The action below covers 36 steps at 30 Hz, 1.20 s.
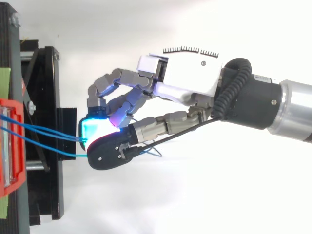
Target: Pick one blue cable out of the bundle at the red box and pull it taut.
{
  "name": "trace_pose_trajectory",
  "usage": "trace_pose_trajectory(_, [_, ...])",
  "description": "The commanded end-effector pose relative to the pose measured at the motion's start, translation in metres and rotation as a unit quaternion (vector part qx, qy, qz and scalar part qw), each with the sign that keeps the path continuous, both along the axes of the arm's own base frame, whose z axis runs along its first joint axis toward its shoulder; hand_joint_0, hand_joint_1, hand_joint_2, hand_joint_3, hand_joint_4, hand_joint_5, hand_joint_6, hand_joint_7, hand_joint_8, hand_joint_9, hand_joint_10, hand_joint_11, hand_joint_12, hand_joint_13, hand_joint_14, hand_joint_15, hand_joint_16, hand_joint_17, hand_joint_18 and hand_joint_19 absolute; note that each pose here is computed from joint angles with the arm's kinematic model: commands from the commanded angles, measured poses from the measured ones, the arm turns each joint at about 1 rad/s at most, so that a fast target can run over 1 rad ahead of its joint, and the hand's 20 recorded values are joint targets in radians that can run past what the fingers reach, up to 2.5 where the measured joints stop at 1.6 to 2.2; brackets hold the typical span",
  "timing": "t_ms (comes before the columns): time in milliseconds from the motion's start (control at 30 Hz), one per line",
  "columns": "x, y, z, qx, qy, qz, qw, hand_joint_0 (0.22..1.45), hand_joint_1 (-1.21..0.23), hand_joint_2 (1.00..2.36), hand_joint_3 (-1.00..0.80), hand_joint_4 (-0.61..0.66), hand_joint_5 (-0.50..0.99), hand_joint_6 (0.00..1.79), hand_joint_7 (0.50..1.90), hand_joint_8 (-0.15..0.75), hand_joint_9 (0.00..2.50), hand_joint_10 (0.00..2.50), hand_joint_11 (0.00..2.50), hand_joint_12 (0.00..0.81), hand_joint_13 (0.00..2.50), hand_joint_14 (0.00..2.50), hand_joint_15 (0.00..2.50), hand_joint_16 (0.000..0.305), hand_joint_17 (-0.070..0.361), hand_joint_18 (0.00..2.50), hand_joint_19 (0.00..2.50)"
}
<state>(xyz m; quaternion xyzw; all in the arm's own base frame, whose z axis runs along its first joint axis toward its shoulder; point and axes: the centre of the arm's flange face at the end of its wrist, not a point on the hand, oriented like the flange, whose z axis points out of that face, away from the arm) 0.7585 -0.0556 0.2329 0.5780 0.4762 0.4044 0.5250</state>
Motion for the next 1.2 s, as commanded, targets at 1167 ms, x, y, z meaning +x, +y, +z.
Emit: trace_pose_trajectory(1167, [0.0004,0.0012,0.0009,0.000,0.000,0.001,1.0000,0.61,-0.94,1.00,-0.50,0.16,-0.21,0.86,1.09,0.342,0.93,0.02,1.19,0.390,0.56,0.02,0.34,0.062,0.139,0.44,0.29])
